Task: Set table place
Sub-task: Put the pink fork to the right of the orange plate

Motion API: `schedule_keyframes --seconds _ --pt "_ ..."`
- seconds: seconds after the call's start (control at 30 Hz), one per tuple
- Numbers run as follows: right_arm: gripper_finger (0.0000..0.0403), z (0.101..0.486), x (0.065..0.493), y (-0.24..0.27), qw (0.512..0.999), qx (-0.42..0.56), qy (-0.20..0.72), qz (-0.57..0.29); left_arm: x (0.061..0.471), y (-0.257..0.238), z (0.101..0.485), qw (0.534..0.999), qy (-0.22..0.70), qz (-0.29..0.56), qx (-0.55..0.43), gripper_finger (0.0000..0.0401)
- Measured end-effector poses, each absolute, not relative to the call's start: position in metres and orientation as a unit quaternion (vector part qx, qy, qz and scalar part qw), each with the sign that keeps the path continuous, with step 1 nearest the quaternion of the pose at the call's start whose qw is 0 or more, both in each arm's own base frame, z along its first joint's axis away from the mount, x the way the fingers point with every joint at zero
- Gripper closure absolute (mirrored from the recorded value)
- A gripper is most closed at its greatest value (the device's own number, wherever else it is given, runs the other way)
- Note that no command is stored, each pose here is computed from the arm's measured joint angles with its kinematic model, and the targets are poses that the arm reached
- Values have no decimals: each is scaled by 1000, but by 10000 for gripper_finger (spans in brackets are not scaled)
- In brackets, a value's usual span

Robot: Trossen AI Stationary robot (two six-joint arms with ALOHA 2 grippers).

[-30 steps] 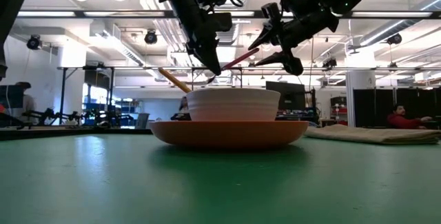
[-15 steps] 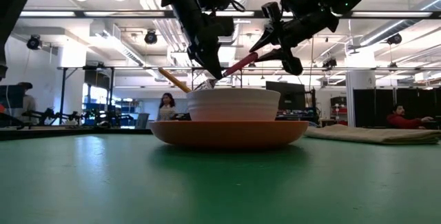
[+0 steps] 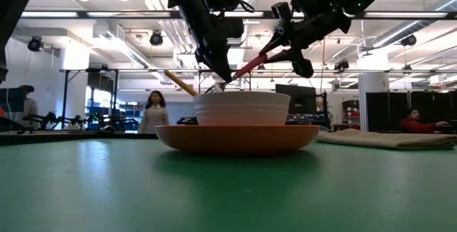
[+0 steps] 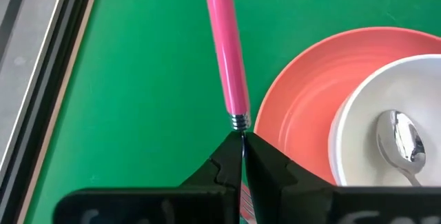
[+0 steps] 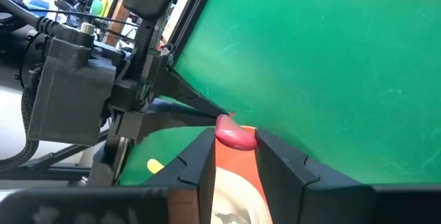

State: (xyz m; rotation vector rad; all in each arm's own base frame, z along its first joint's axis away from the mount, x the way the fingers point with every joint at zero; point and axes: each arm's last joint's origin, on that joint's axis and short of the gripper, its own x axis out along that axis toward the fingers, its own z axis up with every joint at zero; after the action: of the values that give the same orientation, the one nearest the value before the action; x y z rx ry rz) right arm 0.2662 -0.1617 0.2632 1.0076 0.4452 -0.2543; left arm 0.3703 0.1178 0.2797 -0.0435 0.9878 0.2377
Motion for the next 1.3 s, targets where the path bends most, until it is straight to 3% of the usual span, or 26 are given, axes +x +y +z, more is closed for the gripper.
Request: schedule_keyframes --seconds 0.47,1.3 --pt "382 263 265 -164 853 457 211 -137 368 119 283 868 474 151 -5 400" --pt "386 260 249 -155 846 424 281 -158 366 116 277 872 475 111 -38 401"
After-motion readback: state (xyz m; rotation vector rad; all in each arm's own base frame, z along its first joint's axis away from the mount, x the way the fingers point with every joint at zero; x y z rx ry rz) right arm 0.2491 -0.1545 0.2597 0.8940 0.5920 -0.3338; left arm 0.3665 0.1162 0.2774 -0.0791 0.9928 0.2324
